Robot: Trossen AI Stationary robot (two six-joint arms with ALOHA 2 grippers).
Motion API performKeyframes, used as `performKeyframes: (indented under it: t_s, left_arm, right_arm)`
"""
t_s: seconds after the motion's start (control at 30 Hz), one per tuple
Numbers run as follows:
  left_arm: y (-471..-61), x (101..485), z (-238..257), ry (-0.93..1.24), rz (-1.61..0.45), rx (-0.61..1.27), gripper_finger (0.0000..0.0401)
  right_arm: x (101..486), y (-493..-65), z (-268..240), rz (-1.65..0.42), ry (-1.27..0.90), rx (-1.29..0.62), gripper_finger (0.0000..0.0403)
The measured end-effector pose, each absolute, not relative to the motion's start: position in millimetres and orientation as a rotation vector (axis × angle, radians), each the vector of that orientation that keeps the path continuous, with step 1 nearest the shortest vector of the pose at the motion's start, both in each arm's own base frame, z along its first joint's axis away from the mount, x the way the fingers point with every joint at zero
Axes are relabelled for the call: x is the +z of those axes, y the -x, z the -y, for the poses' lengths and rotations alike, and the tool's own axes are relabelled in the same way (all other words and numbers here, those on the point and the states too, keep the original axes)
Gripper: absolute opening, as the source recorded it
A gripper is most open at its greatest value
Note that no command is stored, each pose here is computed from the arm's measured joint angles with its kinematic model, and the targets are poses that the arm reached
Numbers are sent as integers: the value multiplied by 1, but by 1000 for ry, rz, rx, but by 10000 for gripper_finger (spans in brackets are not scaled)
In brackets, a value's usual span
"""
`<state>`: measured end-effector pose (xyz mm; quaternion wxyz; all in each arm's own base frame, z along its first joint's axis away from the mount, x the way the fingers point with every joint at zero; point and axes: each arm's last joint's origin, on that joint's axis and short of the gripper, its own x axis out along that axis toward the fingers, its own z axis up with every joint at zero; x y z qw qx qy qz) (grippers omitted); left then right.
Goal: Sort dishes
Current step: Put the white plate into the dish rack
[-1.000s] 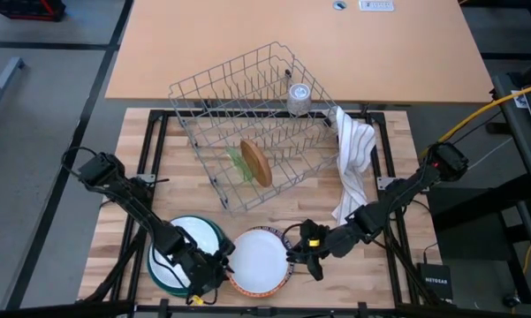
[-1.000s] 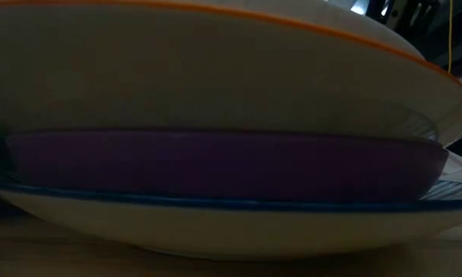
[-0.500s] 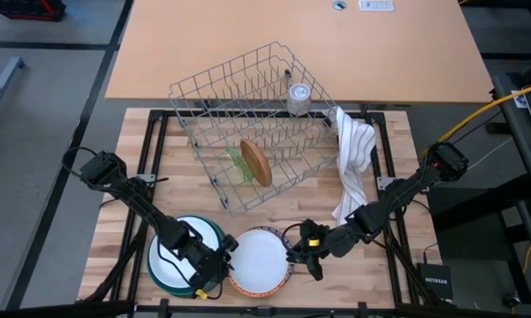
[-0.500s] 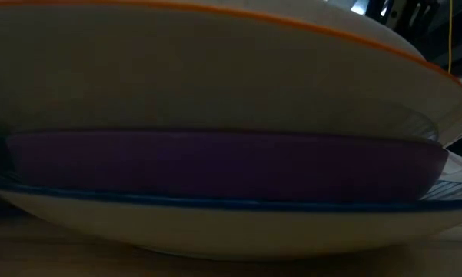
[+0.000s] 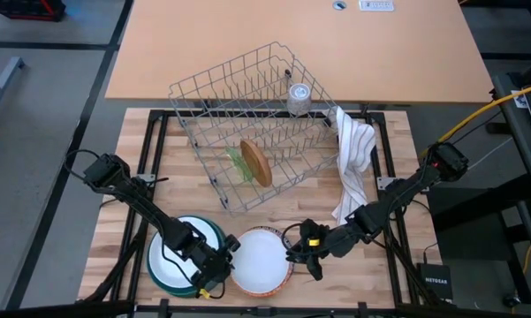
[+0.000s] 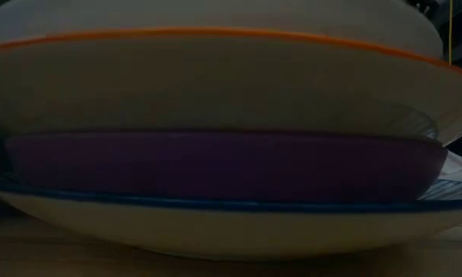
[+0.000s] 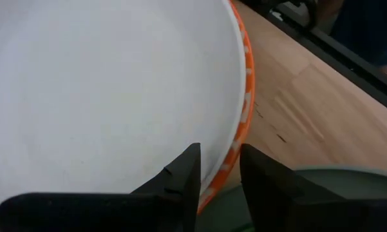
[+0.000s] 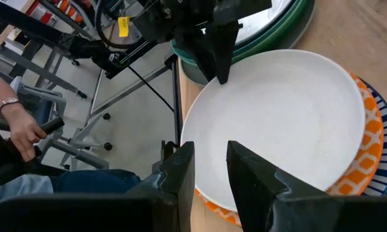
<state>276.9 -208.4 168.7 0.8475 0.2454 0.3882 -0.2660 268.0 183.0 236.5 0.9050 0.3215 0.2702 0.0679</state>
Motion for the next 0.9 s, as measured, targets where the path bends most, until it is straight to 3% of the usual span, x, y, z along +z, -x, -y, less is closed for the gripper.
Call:
performKeyframes:
  t_s: [0.37, 0.9]
  left_arm:
    - [-277, 170, 208, -507, -812, -552, 6]
    - [-284, 179, 213, -458, -686, -481, 2]
  right_arm:
    - [237, -268, -183, -558, -664, 140, 97]
    - [239, -269, -184, -536, -692, 150, 97]
